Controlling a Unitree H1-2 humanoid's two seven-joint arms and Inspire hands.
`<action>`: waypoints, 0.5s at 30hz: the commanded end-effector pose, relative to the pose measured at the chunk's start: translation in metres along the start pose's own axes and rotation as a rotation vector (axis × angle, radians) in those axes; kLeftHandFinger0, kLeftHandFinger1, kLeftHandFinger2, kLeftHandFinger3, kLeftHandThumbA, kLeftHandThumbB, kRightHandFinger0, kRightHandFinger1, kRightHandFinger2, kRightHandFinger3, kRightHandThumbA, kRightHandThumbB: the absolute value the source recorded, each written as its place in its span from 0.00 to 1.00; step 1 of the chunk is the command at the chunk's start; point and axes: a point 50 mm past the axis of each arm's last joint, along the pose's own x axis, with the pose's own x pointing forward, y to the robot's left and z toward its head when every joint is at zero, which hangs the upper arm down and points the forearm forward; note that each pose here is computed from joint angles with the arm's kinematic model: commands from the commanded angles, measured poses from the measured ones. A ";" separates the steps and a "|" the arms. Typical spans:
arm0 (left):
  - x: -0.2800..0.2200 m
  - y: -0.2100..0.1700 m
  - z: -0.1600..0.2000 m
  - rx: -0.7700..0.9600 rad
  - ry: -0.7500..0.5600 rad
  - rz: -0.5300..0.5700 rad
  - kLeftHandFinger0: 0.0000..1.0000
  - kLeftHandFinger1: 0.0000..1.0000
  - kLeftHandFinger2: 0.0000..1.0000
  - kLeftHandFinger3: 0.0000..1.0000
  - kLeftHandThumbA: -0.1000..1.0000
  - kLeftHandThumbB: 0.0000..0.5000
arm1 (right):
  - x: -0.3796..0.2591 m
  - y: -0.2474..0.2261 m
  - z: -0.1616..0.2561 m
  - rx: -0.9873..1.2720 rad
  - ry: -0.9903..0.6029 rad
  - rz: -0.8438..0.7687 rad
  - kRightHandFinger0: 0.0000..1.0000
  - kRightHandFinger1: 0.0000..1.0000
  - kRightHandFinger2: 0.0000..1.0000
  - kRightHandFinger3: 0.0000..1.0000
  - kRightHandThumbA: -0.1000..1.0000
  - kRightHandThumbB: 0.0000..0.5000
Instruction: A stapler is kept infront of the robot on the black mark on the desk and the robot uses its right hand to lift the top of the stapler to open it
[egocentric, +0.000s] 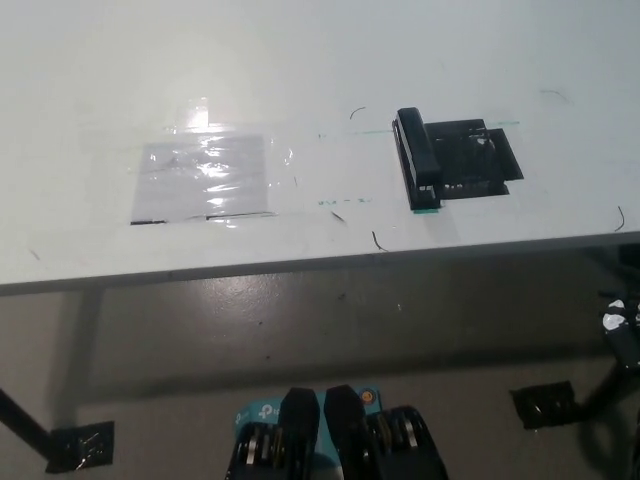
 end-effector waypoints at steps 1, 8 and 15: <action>0.004 0.005 0.013 -0.002 -0.044 0.009 0.24 0.24 0.40 0.65 0.84 0.00 | 0.016 -0.002 0.035 0.018 -0.140 -0.005 0.28 0.32 0.44 0.70 0.21 0.02; 0.005 0.002 0.013 -0.003 -0.041 0.003 0.23 0.23 0.37 0.64 0.84 0.00 | 0.036 0.006 0.077 0.048 -0.228 0.028 0.30 0.35 0.44 0.71 0.24 0.00; 0.005 0.002 0.012 -0.010 -0.040 0.003 0.24 0.23 0.37 0.65 0.85 0.00 | 0.046 0.025 0.144 0.141 -0.347 0.120 0.30 0.34 0.46 0.73 0.23 0.00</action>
